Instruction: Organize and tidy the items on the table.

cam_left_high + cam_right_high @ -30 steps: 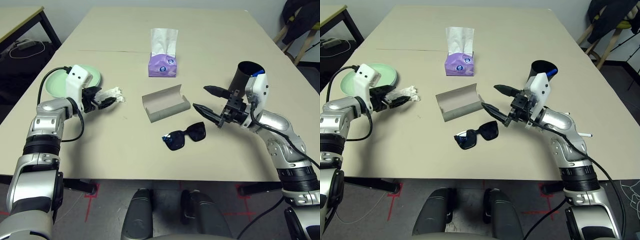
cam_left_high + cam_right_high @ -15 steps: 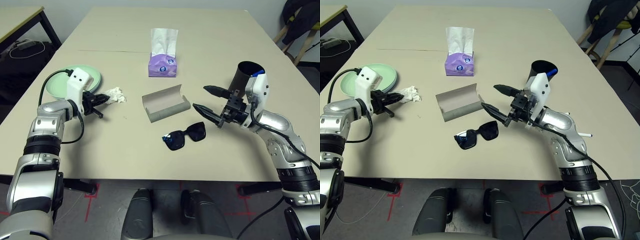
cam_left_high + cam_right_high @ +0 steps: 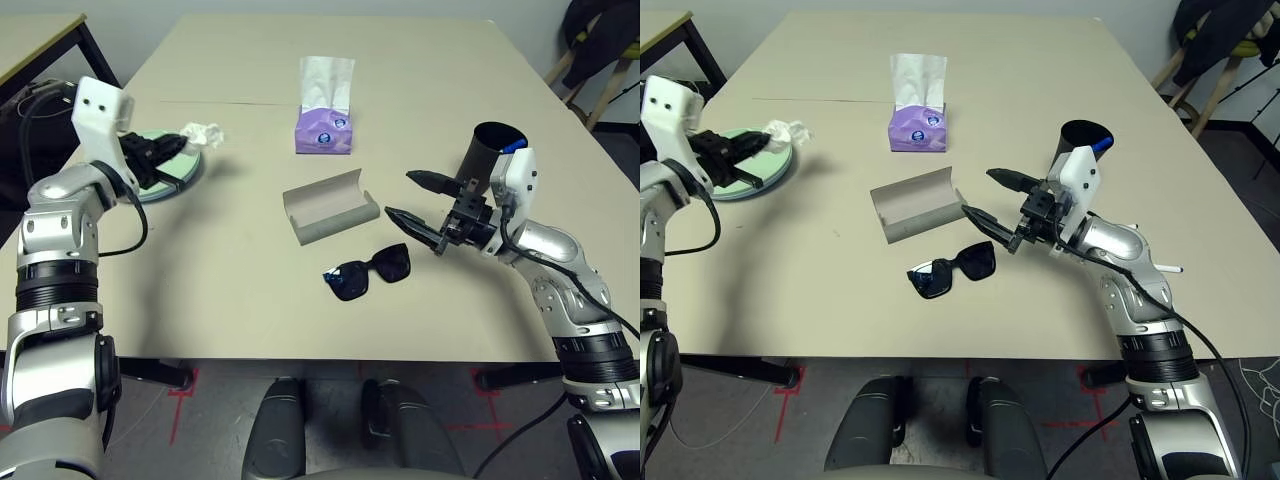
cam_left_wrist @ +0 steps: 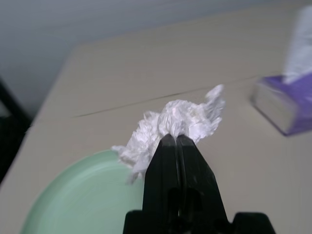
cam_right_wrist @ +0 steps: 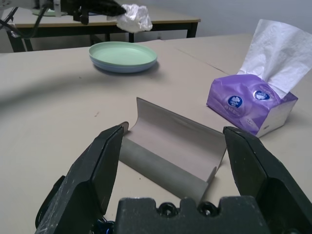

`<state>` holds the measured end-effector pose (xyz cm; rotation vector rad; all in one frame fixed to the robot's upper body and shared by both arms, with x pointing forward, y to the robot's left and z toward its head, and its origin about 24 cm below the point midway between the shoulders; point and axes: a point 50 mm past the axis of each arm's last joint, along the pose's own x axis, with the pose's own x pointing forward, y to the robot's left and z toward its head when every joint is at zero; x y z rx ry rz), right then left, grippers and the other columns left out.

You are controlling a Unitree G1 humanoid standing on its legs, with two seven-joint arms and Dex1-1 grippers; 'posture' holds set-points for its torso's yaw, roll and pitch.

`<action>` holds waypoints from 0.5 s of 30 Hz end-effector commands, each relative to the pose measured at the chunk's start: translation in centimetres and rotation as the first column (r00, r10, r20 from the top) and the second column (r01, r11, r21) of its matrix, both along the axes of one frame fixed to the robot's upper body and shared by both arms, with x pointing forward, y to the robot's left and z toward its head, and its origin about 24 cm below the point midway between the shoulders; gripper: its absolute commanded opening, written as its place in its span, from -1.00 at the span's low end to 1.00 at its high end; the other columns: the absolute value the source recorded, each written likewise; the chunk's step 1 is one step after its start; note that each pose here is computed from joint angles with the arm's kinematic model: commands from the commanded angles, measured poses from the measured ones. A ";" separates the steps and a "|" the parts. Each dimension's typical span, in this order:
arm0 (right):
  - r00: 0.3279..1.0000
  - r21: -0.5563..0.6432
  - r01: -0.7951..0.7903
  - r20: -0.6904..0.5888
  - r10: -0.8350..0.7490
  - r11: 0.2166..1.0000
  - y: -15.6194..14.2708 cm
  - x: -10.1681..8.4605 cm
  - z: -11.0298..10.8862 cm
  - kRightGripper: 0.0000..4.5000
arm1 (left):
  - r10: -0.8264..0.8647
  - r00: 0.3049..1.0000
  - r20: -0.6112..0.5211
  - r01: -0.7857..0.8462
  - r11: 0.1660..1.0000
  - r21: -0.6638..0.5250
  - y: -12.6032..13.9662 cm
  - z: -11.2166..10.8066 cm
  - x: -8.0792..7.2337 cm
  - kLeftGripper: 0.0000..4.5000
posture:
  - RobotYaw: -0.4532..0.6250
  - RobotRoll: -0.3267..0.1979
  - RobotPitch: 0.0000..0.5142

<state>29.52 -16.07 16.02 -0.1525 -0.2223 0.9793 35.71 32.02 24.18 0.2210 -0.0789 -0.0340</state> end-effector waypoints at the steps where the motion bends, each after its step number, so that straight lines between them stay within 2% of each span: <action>1: 1.000 -0.003 -0.011 0.003 0.011 1.000 0.2 0.0 0.0 1.00 | 0.136 0.990 -0.025 -0.137 0.990 -0.041 1.1 -1.5 0.6 -0.98 | 0.07 0.25 -0.55; 8: 1.000 0.002 -0.007 0.005 0.007 1.000 0.3 -0.3 0.1 1.00 | 0.204 0.976 -0.078 -0.205 0.979 -0.016 1.8 -3.2 1.0 -0.98 | 0.04 0.25 -0.56; 11: 1.000 0.004 -0.005 0.005 0.005 1.000 0.3 -0.3 0.2 1.00 | 0.234 0.968 -0.089 -0.235 0.972 0.000 2.2 -3.5 1.0 -0.55 | 0.03 0.25 -0.56; 15: 1.000 0.006 -0.003 0.003 0.003 1.000 0.3 -0.4 0.2 1.00 | 0.244 0.967 -0.073 -0.244 0.970 0.019 2.4 -3.4 1.0 0.16 | 0.03 0.25 -0.56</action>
